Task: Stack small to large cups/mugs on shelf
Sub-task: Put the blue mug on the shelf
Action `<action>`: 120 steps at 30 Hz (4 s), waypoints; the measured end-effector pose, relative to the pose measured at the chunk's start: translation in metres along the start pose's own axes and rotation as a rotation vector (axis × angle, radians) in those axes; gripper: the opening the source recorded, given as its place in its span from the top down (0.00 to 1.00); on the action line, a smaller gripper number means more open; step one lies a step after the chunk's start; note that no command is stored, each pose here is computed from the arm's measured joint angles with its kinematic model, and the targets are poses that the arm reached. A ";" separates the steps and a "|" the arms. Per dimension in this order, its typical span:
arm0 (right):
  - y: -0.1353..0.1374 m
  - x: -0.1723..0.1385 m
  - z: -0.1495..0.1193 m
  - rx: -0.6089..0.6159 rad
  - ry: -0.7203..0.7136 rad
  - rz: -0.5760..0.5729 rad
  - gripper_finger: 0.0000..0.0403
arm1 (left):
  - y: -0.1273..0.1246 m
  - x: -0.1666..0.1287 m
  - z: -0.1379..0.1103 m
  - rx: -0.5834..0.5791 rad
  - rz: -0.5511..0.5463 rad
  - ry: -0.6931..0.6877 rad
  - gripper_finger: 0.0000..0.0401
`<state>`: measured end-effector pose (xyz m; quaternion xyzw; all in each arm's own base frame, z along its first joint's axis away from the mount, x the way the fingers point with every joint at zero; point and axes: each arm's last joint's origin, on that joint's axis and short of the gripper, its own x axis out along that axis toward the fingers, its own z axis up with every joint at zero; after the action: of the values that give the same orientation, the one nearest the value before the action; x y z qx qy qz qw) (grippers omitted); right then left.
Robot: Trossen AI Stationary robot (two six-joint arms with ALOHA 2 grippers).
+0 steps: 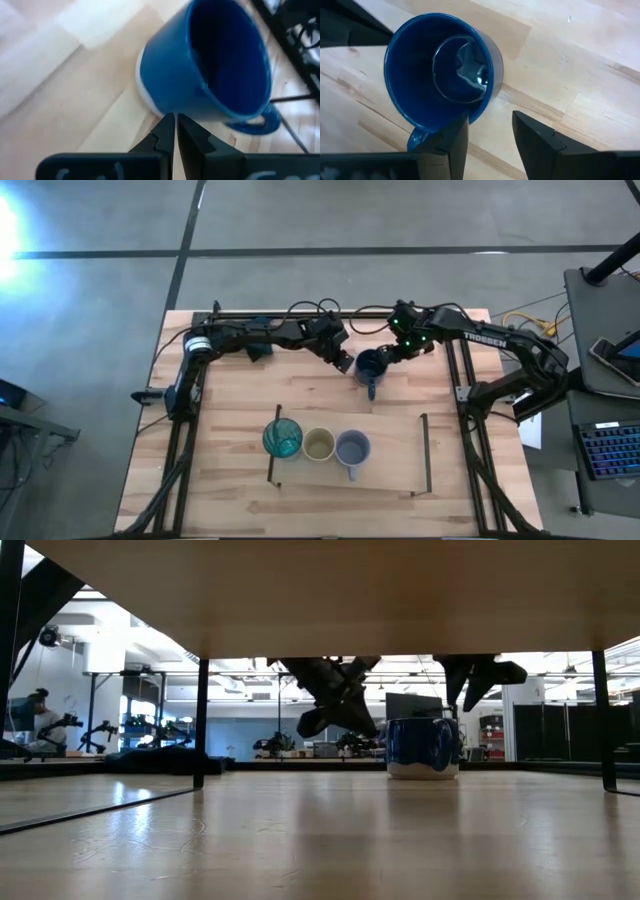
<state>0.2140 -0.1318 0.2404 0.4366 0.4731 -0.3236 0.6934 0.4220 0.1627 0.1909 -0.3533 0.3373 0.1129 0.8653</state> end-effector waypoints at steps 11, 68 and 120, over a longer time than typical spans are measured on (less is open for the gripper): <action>0.000 0.029 0.009 0.030 0.055 -0.048 0.64 | -0.019 -0.033 0.009 0.050 -0.027 -0.045 0.99; 0.091 -0.150 -0.041 0.150 -0.039 -0.083 0.97 | -0.027 -0.125 -0.014 0.210 0.062 -0.089 0.99; 0.157 -0.111 -0.224 0.396 0.141 -0.250 0.97 | -0.022 -0.129 -0.018 0.335 0.089 -0.031 0.99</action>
<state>0.2283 0.1405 0.3531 0.5235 0.4980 -0.4624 0.5139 0.3258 0.1398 0.2791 -0.1871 0.3535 0.0988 0.9112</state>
